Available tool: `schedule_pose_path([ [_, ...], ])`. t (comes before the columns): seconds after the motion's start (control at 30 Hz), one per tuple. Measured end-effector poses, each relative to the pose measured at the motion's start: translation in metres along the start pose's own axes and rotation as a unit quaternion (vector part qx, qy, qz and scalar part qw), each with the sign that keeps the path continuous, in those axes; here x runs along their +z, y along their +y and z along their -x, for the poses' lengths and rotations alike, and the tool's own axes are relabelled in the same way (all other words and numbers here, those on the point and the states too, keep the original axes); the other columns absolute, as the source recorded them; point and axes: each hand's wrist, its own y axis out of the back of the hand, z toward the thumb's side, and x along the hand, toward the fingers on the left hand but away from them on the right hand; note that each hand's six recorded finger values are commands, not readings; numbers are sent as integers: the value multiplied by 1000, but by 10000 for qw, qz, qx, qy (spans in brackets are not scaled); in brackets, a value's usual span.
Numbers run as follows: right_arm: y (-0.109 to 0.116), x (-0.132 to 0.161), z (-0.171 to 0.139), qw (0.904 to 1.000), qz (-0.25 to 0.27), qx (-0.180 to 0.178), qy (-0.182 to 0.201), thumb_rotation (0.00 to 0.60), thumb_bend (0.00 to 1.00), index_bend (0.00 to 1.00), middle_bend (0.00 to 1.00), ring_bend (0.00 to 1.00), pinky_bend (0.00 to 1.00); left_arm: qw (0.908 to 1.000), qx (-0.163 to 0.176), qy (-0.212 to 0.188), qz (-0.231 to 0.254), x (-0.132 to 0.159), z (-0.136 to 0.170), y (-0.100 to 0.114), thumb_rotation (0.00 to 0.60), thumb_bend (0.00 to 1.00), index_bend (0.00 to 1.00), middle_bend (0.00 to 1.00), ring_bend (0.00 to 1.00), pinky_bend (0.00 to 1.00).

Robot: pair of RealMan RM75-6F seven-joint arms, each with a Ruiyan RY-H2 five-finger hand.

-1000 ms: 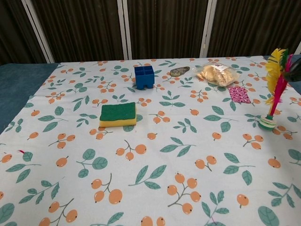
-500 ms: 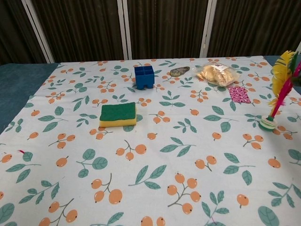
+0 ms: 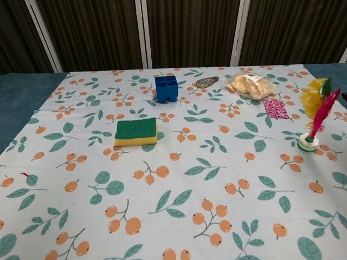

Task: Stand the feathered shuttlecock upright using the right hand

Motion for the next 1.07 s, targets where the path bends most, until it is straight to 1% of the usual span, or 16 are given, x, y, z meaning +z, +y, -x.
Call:
schedule_pose_path([
  [0.17, 15, 8, -7, 9996, -31, -130, 238, 600, 232, 103, 2, 0, 0, 10000, 13, -7, 8, 0, 0, 1, 565, 238, 0, 0, 0, 0],
  [0.3, 34, 11, -8, 9984, -266, -281, 422, 600, 224, 99, 1, 0, 0, 10000, 37, -22, 30, 0, 1, 2, 567, 239, 0, 0, 0, 0],
  [0.4, 53, 12, -7, 9956, -613, -377, 605, 600, 219, 97, 1, 0, 0, 10000, 56, -39, 51, 0, 1, 3, 569, 238, 0, 0, 0, 0],
  [0.47, 66, 10, -8, 9917, -954, -379, 770, 600, 207, 90, 1, 0, 0, 9999, 79, -57, 51, -1, 2, 4, 568, 238, 0, 0, 0, 0],
  [0.5, 71, 8, -8, 9892, -1134, -346, 859, 600, 195, 77, 0, 0, 0, 9999, 84, -64, 44, -1, 2, 4, 568, 238, 0, 0, 0, 0],
  [0.57, 82, 2, -11, 9796, -1661, -206, 1109, 600, 177, 43, 0, 0, 0, 9999, 101, -97, -1, -1, 2, 5, 565, 238, 0, 0, 0, 0],
  [0.6, 87, 0, -12, 9737, -1912, -149, 1229, 600, 167, 21, 0, 0, 0, 9999, 113, -118, -34, 0, 2, 5, 564, 236, 0, 0, 0, 0],
  [0.63, 92, -4, -15, 9644, -2244, -88, 1395, 600, 159, 11, 0, 0, 0, 9998, 132, -144, -75, 0, 2, 5, 565, 234, 0, 0, 0, 0],
  [0.7, 95, -11, -20, 9484, -2703, 5, 1658, 600, 138, 0, 0, 0, 0, 9994, 205, -206, -189, 1, 3, 7, 563, 229, 0, 0, 0, 0],
  [0.73, 94, -16, -24, 9360, -3001, 69, 1838, 600, 133, 0, 0, 0, 0, 9992, 239, -227, -244, 1, 3, 8, 562, 223, 0, 0, 0, 0],
  [0.8, 93, -26, -31, 9150, -3441, 177, 2098, 600, 131, 0, 0, 0, 0, 9984, 317, -273, -379, 2, 3, 9, 559, 214, 0, 0, 0, 0],
  [0.83, 91, -34, -35, 9001, -3722, 255, 2251, 600, 131, 0, 0, 0, 0, 9980, 350, -291, -437, 2, 3, 9, 559, 211, 0, 0, 0, 0],
  [0.97, 86, -61, -47, 8561, -4451, 493, 2578, 600, 131, 0, 0, 0, 0, 9967, 431, -316, -614, 1, 3, 9, 561, 210, 0, 0, 0, 0],
  [1.03, 82, -67, -52, 8443, -4607, 559, 2679, 600, 130, 0, 0, 0, 0, 9966, 435, -287, -632, 0, 2, 9, 560, 210, 0, 0, 0, 0],
  [1.07, 80, -67, -53, 8423, -4624, 570, 2711, 600, 130, 0, 0, 0, 0, 9966, 436, -272, -637, -1, 3, 8, 561, 210, 0, 0, 0, 0],
])
